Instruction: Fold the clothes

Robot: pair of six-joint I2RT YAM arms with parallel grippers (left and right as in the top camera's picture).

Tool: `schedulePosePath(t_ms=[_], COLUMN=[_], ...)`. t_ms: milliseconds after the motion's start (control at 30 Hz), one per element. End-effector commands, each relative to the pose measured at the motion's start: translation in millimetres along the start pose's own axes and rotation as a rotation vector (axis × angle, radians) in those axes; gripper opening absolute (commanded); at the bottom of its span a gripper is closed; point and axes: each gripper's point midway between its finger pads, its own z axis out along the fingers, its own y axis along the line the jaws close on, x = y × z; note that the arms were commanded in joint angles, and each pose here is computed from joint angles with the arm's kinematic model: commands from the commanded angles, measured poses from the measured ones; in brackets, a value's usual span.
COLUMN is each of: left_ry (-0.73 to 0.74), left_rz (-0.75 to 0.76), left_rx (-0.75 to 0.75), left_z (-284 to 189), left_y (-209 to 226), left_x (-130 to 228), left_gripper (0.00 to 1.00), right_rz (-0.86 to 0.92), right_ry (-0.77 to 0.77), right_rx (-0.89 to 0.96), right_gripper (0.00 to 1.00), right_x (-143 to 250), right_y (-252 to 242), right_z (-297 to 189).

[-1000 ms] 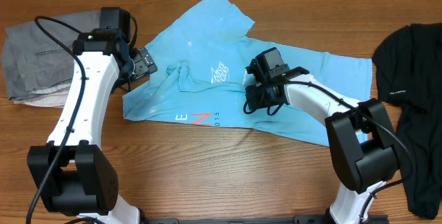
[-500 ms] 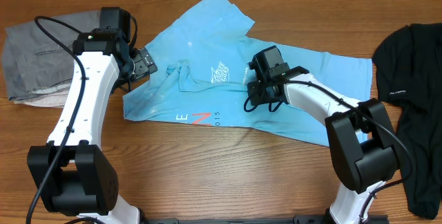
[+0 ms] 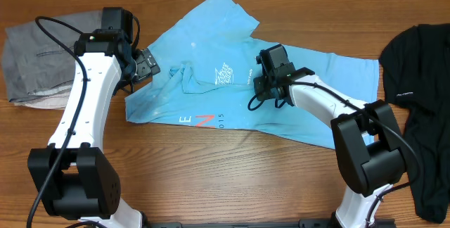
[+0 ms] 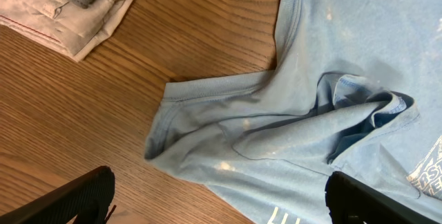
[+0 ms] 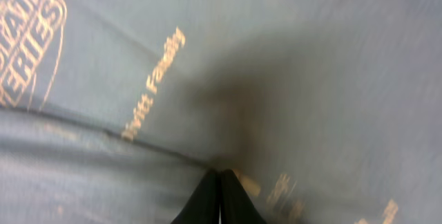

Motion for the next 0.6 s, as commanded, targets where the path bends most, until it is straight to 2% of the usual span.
schedulePosePath(t_ms=[0,167,367,467,567], left_ry=[-0.001,-0.001,-0.001,-0.001,-0.001], left_rz=[-0.015,-0.015,-0.015,-0.015,-0.015], left_rx=[-0.001,-0.001,-0.001,-0.001,-0.001], left_z=[1.7,1.7,1.7,1.7,1.7], left_y=[1.5,1.5,1.5,1.5,1.5], left_x=[-4.4,-4.4,-4.4,-4.4,-4.4], left_gripper=[1.00,1.00,1.00,1.00,1.00], right_rz=[-0.001,0.051,0.148,0.148,0.148], right_ry=[-0.067,-0.131,-0.123,-0.034,0.092], right_rx=[0.028,0.021,-0.056,-0.089,-0.061], right_gripper=[0.07,0.10,0.10,0.10,0.08], right_x=[-19.9,-46.4,-78.9,-65.5,-32.5], right_y=[-4.4,-7.2,-1.2,5.0,0.2], right_z=[-0.4,-12.1,-79.7,-101.5,-96.3])
